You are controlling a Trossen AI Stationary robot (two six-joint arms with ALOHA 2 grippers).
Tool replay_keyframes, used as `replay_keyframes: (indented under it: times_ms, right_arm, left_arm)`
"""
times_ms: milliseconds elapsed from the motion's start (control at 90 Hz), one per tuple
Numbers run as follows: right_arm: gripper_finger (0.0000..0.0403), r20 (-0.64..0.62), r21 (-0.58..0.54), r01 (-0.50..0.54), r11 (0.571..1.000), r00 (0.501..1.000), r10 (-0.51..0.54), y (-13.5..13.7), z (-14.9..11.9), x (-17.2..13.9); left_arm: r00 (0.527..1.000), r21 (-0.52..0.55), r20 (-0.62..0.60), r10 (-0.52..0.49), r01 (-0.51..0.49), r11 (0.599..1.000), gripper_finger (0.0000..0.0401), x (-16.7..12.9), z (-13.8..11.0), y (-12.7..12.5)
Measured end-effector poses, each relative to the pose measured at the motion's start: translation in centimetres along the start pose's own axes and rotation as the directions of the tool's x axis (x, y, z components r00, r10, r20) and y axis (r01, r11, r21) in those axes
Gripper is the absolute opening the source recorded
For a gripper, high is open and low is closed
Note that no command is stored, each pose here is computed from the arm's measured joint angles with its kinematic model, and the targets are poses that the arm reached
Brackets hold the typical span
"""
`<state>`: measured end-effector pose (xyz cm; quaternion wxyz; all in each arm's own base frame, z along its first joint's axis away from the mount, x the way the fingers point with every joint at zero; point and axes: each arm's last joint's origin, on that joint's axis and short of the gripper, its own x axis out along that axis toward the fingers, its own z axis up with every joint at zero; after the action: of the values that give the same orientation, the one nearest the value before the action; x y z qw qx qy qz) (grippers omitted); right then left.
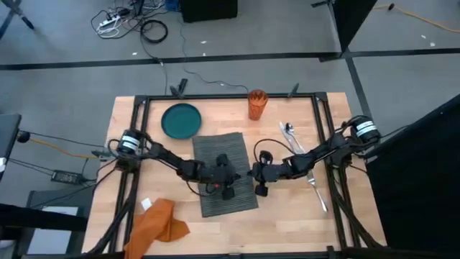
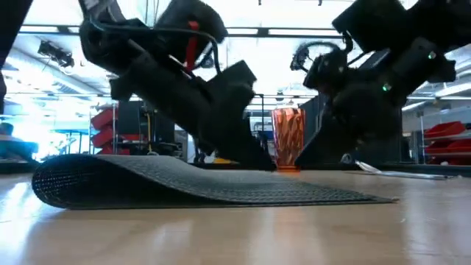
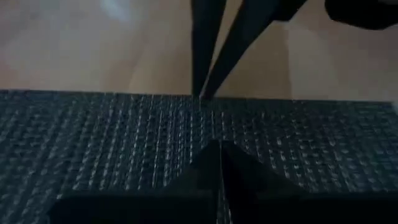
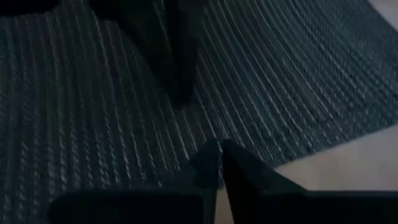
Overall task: Set table place
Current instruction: Prepare the black table placemat
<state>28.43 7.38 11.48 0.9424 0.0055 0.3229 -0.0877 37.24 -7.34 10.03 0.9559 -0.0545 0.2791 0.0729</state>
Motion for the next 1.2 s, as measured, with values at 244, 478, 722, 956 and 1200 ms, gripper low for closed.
replay_keyframes:
  times_ms: [244,478,722,956,1200]
  right_arm:
    - [0.0000,-0.089,-0.018,0.041,0.999,0.995,-0.043,0.0,-1.6,1.0]
    - [0.0000,-0.146,-0.051,0.050,0.997,0.988,-0.057,-0.2,-2.1,0.9]
    - [0.0000,-0.184,-0.072,0.057,0.996,0.981,-0.069,0.1,-2.4,0.3]
    - [0.0000,-0.254,-0.089,0.056,0.994,0.964,-0.077,0.0,-2.5,-1.4]
    - [0.0000,-0.336,-0.092,0.058,0.994,0.938,-0.086,-0.2,-2.7,-3.4]
  left_arm:
    - [1.000,0.000,-0.017,0.000,0.000,1.000,0.0000,0.4,-0.3,-0.1]
    - [0.995,-0.006,-0.093,-0.025,0.025,1.000,0.0000,-0.4,0.0,-0.1]
    - [0.900,0.057,-0.432,0.059,-0.038,0.998,0.0000,-3.7,1.5,-0.5]
    - [0.653,0.160,-0.729,0.203,-0.125,0.979,0.0000,-7.5,1.8,-0.9]
    - [0.416,0.313,-0.829,0.374,-0.208,0.927,0.0000,-12.1,4.0,-2.3]
